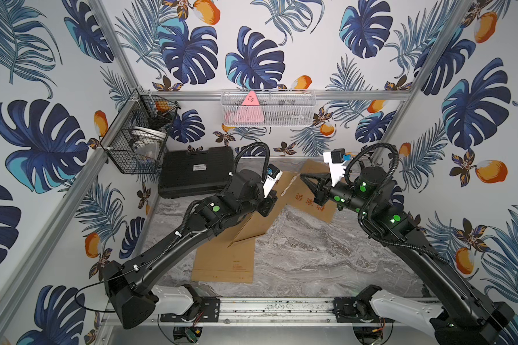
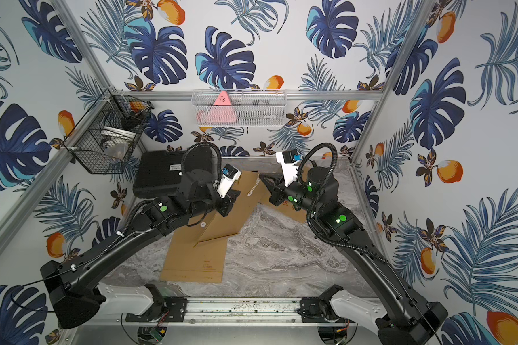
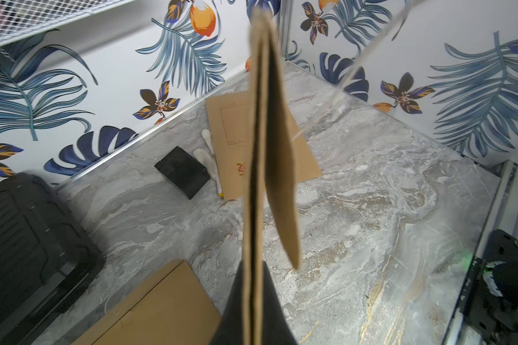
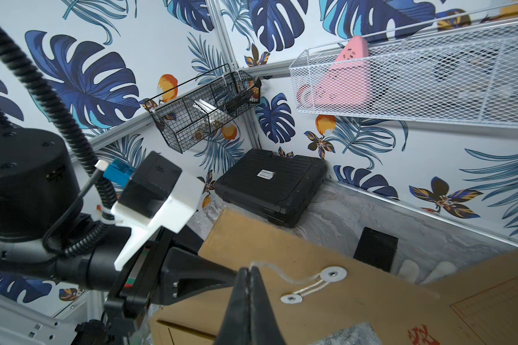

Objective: Open the file bag

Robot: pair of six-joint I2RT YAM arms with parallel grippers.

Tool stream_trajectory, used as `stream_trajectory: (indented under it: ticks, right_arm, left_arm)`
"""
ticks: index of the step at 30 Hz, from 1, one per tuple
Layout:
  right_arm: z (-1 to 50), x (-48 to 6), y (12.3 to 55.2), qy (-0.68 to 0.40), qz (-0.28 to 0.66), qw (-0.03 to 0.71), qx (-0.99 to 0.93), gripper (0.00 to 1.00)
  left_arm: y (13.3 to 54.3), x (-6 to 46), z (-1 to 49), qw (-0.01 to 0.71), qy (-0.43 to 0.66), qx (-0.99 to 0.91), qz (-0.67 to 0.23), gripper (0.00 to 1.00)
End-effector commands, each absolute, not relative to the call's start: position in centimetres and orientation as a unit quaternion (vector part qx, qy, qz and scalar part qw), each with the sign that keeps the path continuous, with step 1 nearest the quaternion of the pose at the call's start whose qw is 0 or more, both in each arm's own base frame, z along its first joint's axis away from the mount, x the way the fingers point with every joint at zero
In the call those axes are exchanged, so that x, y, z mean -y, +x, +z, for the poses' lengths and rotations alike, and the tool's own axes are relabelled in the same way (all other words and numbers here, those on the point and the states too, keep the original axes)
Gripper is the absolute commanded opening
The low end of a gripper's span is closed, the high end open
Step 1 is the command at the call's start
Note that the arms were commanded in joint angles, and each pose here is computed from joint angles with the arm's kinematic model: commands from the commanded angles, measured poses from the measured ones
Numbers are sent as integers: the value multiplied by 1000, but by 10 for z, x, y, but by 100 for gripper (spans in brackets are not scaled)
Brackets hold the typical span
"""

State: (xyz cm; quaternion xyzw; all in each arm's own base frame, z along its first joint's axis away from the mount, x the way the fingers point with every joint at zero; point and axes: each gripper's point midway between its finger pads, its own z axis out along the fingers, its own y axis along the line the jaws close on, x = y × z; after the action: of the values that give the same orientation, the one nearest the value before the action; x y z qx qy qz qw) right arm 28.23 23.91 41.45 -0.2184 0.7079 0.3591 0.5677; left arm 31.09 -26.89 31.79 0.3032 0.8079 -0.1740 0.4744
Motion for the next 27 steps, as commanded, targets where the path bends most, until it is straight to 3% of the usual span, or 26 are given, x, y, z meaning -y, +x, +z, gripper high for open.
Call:
stream_trajectory:
  ticks: [1,27]
  right_arm:
    - [421,-226,293,-180,334,591,-712,0]
    - [421,-140,329,-47,230,611,-756,0]
  left_arm:
    - [297,275,305,440,341,-809,-189,0]
    - [273,284,301,408,409,-787,-216,0]
